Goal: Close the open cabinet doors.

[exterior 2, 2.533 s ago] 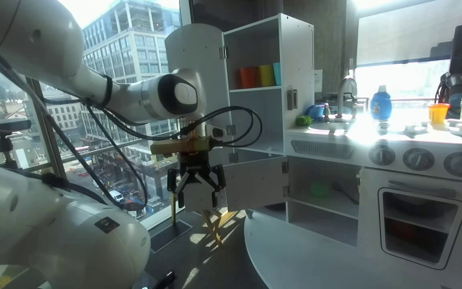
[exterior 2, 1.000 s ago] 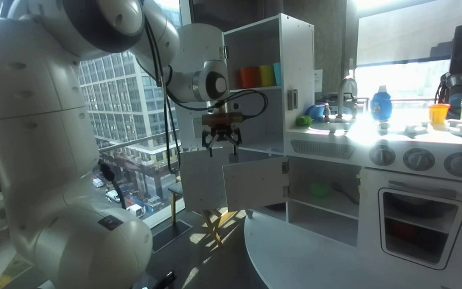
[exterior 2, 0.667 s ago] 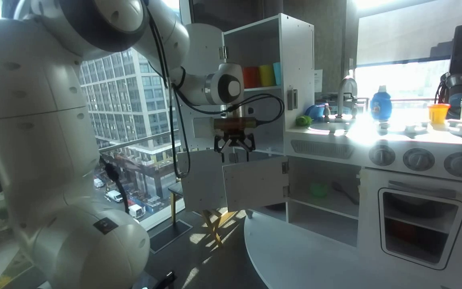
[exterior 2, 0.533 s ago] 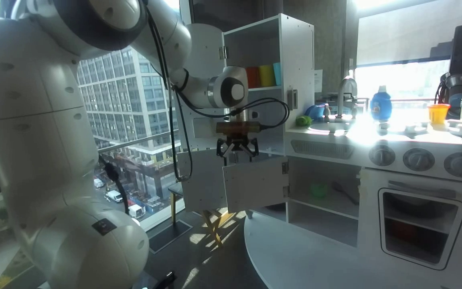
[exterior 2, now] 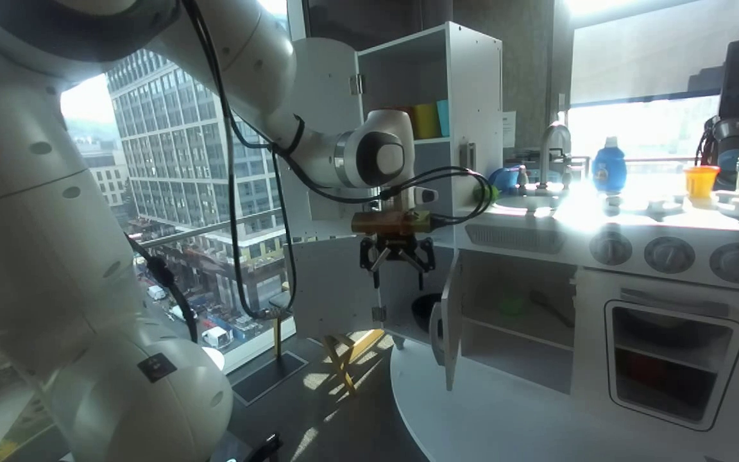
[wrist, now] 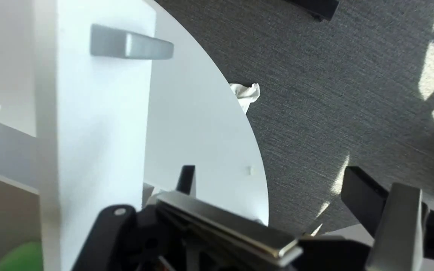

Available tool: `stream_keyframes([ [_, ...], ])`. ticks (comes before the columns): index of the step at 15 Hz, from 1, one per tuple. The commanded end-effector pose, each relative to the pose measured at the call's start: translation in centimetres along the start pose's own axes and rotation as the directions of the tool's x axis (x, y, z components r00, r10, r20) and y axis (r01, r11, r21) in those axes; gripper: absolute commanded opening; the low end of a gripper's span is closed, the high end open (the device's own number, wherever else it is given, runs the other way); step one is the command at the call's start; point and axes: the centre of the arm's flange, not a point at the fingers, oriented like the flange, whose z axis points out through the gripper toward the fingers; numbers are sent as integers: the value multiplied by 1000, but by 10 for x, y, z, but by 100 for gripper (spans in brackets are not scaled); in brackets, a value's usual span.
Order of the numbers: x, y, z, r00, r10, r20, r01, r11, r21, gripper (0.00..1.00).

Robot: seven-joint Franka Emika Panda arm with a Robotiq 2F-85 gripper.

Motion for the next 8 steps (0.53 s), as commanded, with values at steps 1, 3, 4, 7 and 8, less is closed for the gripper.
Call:
stream_keyframes([
  [1, -29, 15, -13, 986, 112, -126, -122, 989, -78, 100],
  [3, -26, 36, -8, 965, 199, -169, -219, 969, -110, 100],
  [4, -23, 48, -4, 950, 250, -186, -272, 956, -108, 100],
  [7, -22, 76, 7, 901, 372, -224, -406, 904, -133, 100],
  [8, -23, 84, 9, 878, 409, -248, -451, 881, -144, 100],
])
